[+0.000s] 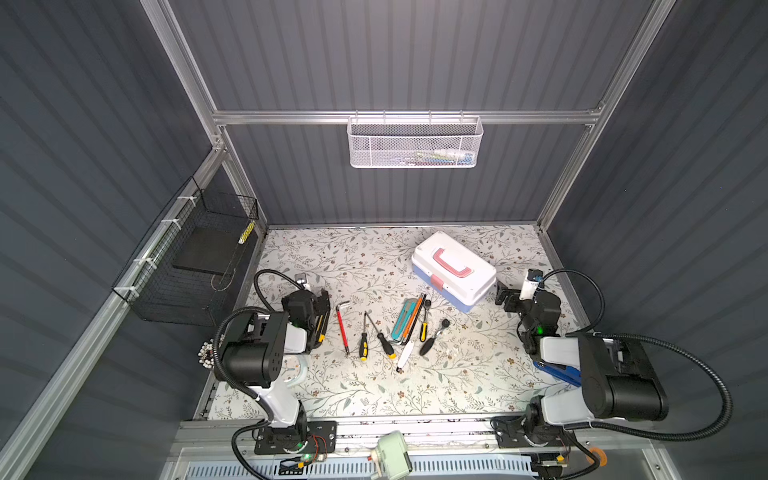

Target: Pack the tool kit

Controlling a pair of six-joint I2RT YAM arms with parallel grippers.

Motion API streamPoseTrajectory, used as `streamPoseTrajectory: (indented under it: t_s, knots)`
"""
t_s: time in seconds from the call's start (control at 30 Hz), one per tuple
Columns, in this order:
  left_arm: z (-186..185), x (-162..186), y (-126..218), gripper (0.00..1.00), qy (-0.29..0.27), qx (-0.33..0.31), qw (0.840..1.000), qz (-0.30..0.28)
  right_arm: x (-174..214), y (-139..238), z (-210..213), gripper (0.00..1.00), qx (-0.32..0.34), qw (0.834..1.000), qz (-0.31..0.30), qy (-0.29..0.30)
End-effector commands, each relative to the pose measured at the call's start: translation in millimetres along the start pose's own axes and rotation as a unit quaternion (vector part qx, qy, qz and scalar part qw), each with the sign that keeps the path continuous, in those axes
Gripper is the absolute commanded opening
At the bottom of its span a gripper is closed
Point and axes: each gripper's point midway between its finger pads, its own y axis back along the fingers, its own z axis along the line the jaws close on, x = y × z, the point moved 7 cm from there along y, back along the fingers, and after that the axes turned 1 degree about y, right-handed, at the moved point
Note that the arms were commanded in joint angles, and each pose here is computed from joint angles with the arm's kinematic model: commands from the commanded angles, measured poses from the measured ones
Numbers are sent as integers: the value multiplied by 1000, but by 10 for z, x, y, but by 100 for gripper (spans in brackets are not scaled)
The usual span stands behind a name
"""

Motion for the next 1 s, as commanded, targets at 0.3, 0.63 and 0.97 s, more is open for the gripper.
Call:
streamPoseTrajectory:
  t_s: [0.3,0.63,0.97]
  knots:
    - [-21,-60,-19,100,-7,4,1000,-10,-38,-15,6,99,-5,1000,-6,-3]
    - [-23,-59,-20,100,-7,5,1000,-10,-39,-13,3,99,-4,1000,-6,-3]
    - [-16,-143,-3,100,-7,1,1000,-3,-78,-10,-17,99,5,1000,-6,-7]
